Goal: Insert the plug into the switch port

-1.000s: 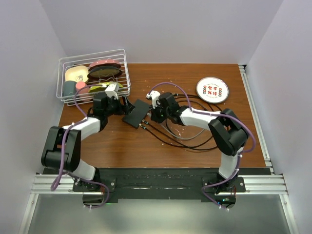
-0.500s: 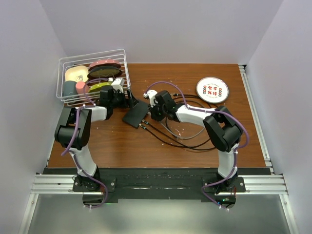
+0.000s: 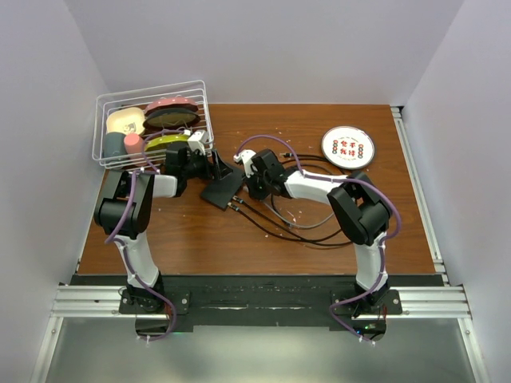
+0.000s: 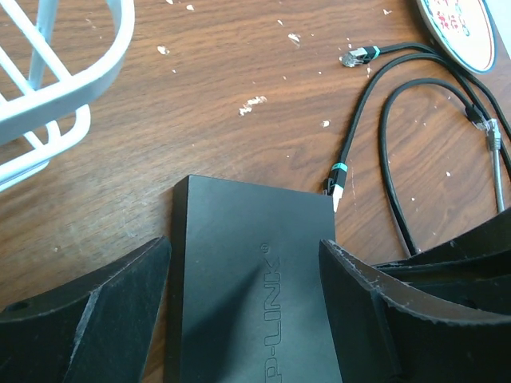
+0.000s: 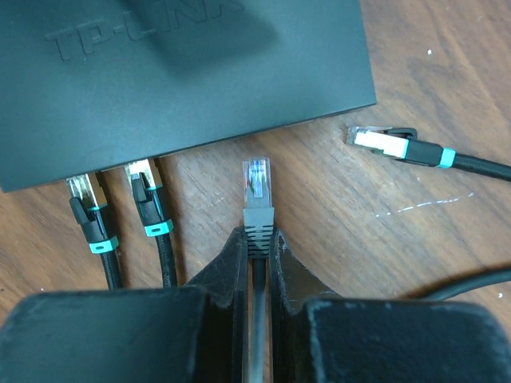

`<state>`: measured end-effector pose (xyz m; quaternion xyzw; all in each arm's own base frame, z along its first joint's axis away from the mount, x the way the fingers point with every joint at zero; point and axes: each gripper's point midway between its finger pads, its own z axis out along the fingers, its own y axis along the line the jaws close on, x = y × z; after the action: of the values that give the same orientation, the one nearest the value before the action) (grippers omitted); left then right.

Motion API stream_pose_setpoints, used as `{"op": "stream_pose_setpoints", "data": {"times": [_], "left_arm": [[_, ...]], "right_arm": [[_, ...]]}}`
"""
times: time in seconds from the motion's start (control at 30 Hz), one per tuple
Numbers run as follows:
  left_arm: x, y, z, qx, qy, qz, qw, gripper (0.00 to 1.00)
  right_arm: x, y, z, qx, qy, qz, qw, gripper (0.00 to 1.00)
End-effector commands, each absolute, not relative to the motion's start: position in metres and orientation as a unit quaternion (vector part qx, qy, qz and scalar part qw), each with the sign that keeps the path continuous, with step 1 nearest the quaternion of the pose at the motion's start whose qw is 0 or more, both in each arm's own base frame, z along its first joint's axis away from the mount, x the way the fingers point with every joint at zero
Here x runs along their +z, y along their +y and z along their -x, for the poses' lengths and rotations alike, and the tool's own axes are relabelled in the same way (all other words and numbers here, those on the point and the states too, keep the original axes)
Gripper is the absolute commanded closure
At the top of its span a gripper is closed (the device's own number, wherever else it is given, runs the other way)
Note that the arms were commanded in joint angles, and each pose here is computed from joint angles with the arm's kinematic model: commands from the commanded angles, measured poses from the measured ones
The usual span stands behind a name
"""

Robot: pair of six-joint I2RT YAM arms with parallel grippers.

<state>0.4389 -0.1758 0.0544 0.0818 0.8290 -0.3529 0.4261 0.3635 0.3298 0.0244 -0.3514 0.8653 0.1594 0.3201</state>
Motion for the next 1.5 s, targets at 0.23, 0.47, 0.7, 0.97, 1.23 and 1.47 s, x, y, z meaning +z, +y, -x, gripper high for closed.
{"op": "stream_pose_setpoints", "data": {"times": [0.23,0.47,0.7,0.97,1.23,1.47], "left_arm": [[0.037,-0.173,-0.430,-0.361,0.841,-0.064,0.398,0.23],[0.023,-0.166,-0.417,-0.363,0.853,-0.034,0.373,0.26],[0.016,-0.164,-0.409,-0.362,0.861,-0.024,0.357,0.28],[0.012,-0.161,-0.408,-0.354,0.868,-0.018,0.348,0.30],[0.010,-0.159,-0.406,-0.351,0.871,-0.014,0.343,0.30],[0.009,-0.158,-0.406,-0.349,0.873,-0.012,0.341,0.31]], "right_arm": [[0.024,0.341,-0.359,0.156,0.863,0.364,0.314,1.00],[0.022,0.349,-0.354,0.150,0.864,0.367,0.310,1.00],[0.024,0.355,-0.353,0.154,0.862,0.366,0.316,1.00],[0.029,0.357,-0.345,0.143,0.857,0.381,0.316,1.00],[0.029,0.358,-0.338,0.145,0.854,0.386,0.316,1.00],[0.030,0.365,-0.330,0.157,0.845,0.400,0.318,1.00]]}}
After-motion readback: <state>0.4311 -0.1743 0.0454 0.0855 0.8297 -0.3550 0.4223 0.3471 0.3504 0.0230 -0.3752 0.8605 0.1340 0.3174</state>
